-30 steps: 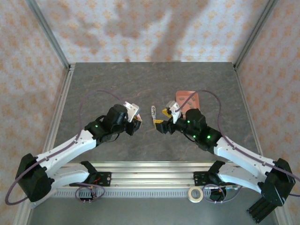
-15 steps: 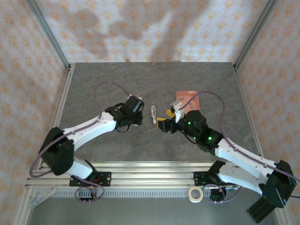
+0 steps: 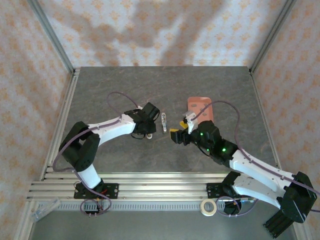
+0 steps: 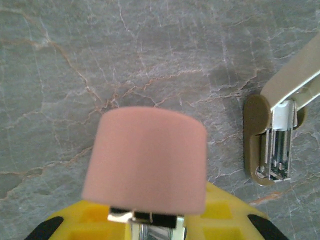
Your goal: Load the staples into the stapler
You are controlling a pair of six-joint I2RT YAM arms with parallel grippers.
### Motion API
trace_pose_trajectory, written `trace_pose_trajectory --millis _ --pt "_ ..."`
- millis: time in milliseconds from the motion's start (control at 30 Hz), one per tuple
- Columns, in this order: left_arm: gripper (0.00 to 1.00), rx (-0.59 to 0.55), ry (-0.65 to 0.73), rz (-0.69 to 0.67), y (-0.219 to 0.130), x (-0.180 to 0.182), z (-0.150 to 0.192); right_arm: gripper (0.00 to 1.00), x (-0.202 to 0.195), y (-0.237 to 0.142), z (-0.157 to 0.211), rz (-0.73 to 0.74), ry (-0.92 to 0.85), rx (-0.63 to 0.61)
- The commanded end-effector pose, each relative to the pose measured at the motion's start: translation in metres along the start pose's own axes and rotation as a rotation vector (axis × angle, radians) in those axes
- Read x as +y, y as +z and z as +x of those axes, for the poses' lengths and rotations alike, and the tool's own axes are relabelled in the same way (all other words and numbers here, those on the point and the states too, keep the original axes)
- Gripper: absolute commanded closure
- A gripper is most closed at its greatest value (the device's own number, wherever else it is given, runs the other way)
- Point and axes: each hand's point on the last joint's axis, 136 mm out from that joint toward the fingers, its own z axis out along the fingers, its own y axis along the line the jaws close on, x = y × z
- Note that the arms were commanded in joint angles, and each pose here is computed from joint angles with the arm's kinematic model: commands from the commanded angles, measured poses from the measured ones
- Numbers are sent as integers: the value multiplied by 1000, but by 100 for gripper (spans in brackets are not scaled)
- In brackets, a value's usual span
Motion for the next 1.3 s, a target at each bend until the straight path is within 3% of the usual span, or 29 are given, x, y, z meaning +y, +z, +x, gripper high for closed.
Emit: trace_pose_trajectory --millis 0,400,800,1267 --pt "78 15 -58 -17 7 1 1 33 -3 -4 -8 16 5 -41" --pt "75 24 -22 -40 15 -8 -9 34 2 -6 -7 -9 12 -38" --pt "69 -21 24 -121 16 5 -19 34 1 -11 -6 -2 1 -26" --pt "48 -17 6 -104 18 4 -18 32 3 -12 -7 -14 10 -20"
